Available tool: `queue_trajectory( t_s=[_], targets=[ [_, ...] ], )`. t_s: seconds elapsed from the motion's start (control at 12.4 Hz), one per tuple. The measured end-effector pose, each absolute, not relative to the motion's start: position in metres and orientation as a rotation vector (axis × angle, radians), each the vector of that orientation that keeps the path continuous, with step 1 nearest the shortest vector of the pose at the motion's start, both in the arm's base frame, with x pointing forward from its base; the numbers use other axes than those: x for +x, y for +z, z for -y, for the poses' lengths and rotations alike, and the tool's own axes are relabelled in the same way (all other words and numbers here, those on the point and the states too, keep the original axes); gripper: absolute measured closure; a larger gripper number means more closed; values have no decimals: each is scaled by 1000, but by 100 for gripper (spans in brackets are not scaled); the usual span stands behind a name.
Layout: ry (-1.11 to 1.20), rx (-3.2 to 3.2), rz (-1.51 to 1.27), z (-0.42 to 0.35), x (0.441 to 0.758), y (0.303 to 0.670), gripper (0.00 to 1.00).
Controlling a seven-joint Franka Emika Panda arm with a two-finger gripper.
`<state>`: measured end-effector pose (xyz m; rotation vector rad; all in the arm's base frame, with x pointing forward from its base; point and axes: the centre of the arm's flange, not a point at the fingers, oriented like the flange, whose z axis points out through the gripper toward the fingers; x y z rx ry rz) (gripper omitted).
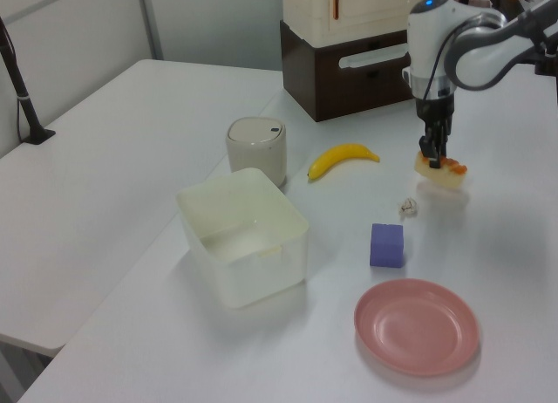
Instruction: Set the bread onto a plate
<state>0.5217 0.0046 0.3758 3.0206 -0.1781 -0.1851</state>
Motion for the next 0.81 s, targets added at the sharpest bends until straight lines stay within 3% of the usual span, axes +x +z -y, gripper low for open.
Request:
queue_trajectory(
  t_s=[0.32, 0.65, 0.81],
  targets=[
    [-48, 3121, 93, -129, 534, 446, 60],
    [11, 3159, 28, -279, 502, 465, 59],
    [-9, 3153, -4, -335, 485, 452, 58]
  ],
)
